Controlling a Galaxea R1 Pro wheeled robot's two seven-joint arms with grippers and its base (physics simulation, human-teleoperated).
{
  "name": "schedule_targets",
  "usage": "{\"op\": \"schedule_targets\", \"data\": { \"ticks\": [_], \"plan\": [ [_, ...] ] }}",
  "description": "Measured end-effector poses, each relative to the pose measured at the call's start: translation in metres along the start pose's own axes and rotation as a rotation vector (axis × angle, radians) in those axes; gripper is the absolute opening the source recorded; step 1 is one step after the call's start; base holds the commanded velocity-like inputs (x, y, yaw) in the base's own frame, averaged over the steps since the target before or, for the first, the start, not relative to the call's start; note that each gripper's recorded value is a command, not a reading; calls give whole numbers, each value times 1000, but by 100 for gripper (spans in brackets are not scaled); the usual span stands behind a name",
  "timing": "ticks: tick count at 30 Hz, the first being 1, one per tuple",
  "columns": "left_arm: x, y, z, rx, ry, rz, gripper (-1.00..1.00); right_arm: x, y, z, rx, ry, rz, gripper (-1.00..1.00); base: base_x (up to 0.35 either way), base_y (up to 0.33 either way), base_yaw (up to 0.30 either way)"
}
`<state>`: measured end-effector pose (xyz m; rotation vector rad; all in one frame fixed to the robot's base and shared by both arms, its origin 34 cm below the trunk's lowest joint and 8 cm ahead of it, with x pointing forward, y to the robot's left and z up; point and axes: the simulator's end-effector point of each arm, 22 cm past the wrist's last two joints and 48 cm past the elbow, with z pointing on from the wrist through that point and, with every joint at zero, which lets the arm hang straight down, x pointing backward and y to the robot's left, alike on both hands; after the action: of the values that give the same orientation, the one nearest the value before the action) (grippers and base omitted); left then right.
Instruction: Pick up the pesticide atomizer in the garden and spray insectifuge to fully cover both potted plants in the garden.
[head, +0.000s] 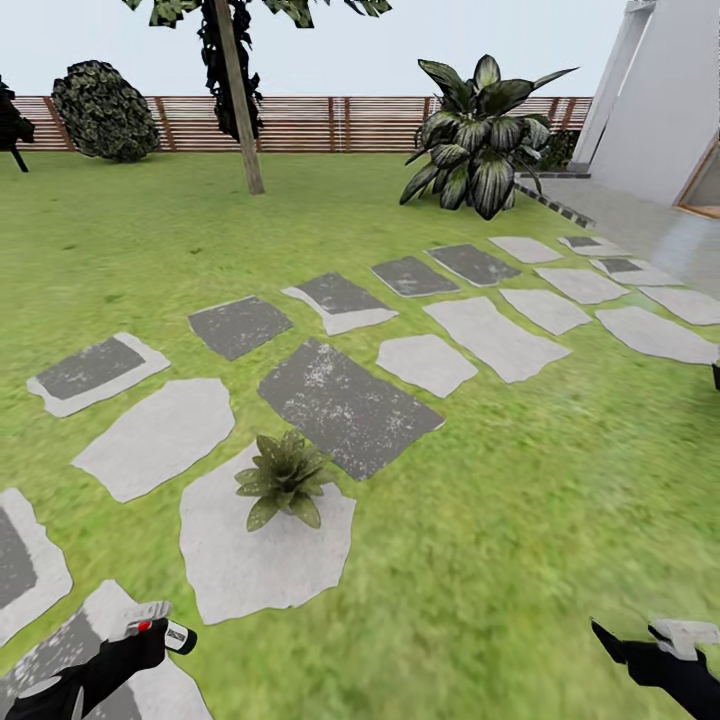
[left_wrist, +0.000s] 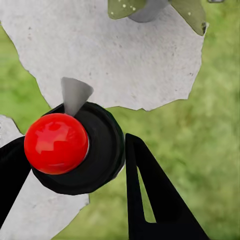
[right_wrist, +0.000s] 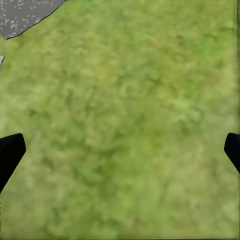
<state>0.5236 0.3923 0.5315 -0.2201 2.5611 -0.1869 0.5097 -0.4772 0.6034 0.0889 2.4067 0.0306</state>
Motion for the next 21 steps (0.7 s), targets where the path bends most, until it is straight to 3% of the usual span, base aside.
{"op": "schedule_targets", "data": {
  "ticks": [4, 8, 10, 12, 21],
  "plan": [
    [-8, 0, -7, -2, -7, 2, -100, 12, 2, -8, -6, -16, 2, 100, 0, 0, 0],
    [-15, 2, -15, -7, -14, 6, -100, 34, 8, -18, -19, 9, 3, 100, 0, 0, 0],
    [-22, 10, -18, -49, -33, 18, -100, 73, 12, -33, -22, 59, -22, 100, 0, 0, 0],
    [-28, 16, -21, -86, -50, 25, -100, 86, 11, -41, -11, 76, -30, 100, 0, 0, 0],
    [-31, 15, -33, -105, -52, 16, -100, 100, 25, -54, -35, 101, 5, 100, 0, 0, 0]
  ]
}}
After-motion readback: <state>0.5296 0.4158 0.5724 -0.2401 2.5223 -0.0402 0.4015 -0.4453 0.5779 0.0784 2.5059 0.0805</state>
